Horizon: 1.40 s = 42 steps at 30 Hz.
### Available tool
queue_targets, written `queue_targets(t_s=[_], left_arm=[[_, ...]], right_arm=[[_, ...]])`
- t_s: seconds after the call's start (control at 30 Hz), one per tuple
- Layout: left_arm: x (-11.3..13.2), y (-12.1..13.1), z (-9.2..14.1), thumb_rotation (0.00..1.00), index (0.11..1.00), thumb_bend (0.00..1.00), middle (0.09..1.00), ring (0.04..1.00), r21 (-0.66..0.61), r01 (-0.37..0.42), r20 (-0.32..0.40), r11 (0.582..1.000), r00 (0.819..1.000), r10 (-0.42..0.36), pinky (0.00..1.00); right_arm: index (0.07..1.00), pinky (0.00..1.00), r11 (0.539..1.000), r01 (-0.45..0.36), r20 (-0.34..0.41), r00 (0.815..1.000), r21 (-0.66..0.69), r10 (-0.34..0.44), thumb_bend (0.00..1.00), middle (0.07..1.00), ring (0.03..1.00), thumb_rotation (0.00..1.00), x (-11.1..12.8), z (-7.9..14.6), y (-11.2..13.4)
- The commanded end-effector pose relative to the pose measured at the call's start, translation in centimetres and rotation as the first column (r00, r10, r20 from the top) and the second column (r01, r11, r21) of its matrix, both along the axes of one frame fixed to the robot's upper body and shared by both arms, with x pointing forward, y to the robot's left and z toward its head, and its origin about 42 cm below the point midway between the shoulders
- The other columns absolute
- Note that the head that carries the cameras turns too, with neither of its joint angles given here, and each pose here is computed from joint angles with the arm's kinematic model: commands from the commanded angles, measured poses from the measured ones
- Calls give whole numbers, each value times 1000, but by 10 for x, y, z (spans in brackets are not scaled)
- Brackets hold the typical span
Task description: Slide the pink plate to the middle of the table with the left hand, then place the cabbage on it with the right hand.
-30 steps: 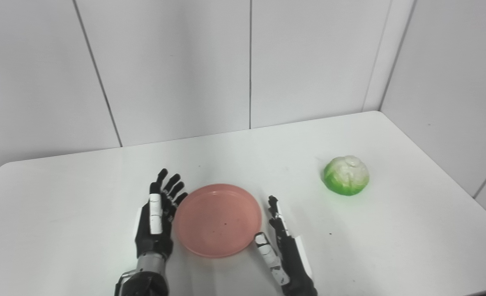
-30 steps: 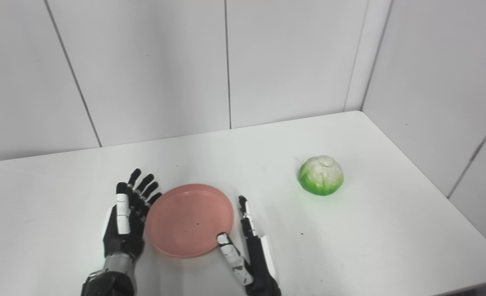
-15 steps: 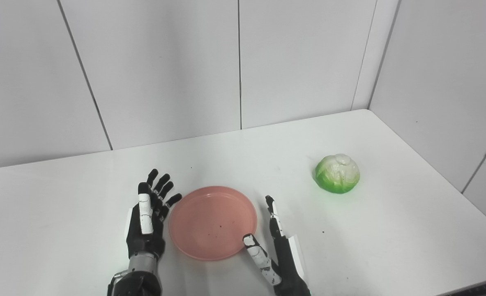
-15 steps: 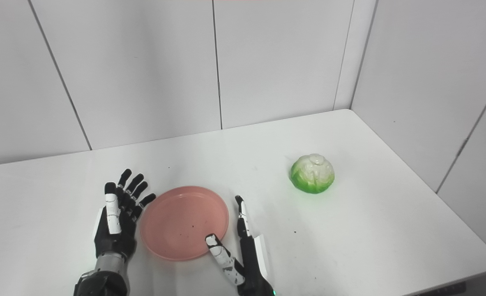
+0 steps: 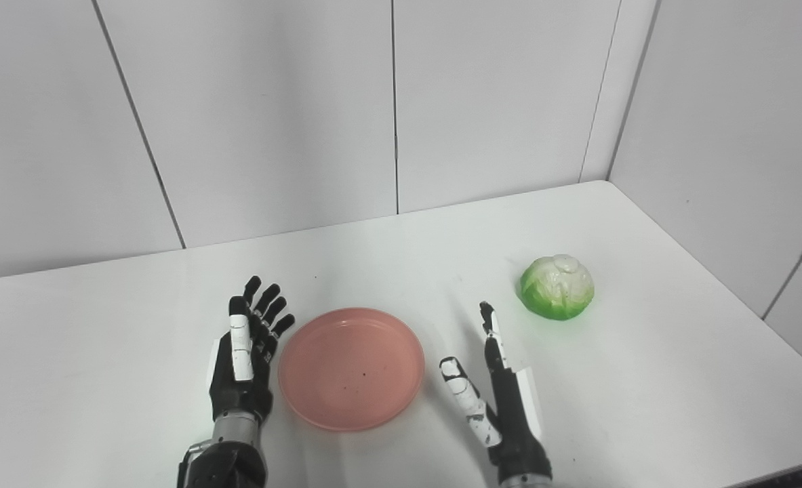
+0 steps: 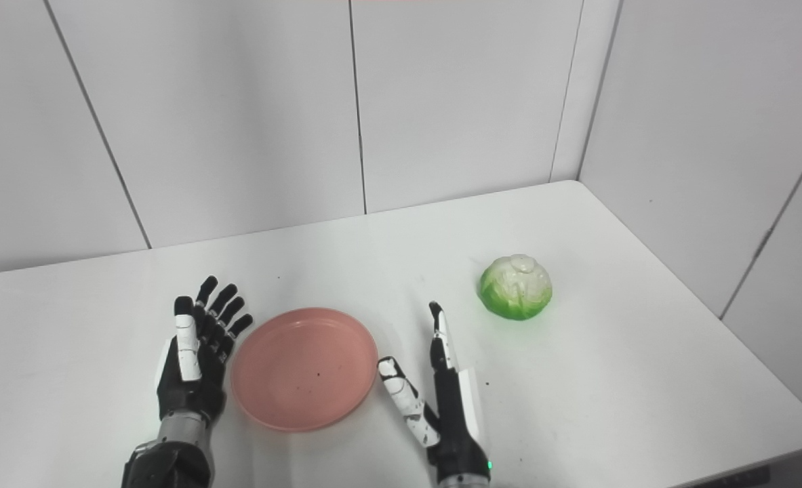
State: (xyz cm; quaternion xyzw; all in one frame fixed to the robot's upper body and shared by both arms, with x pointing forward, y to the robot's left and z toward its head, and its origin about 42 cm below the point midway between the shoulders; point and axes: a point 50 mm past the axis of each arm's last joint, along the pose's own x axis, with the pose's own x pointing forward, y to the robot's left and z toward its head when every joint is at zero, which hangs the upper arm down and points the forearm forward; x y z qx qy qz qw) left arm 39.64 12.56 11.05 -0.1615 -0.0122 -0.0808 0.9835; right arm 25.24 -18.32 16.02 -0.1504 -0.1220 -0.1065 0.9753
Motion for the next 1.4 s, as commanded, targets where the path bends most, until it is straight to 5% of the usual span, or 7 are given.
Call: queue_targets(t_s=[0.0,0.27,0.6,1.03,1.37], left_arm=[[-10,5,-26,927,921,956,892,895,-4,-4,-78,1000,997,4,841],[-10,6,-27,913,921,961,891,893,-12,7,-82,1000,997,-8,850],[-10,8,-29,911,899,954,880,881,-2,3,-89,1000,996,-3,831],[-11,9,-30,913,910,952,889,890,0,11,-90,1000,996,-11,837],[-11,7,-29,907,915,958,887,884,-1,14,-95,1000,995,-14,844]], right_arm=[[1000,974,996,-3,64,998,-91,9,839,1000,981,965,5,22,-19],[1000,779,961,-37,83,995,-276,62,916,947,878,891,30,69,-58],[1000,797,867,-106,-17,994,-487,111,988,976,932,777,55,136,-95],[947,787,499,-90,-62,995,-862,72,1000,940,913,570,95,204,-120],[914,786,342,-160,-189,981,-926,-51,1000,944,918,301,130,210,-137]])
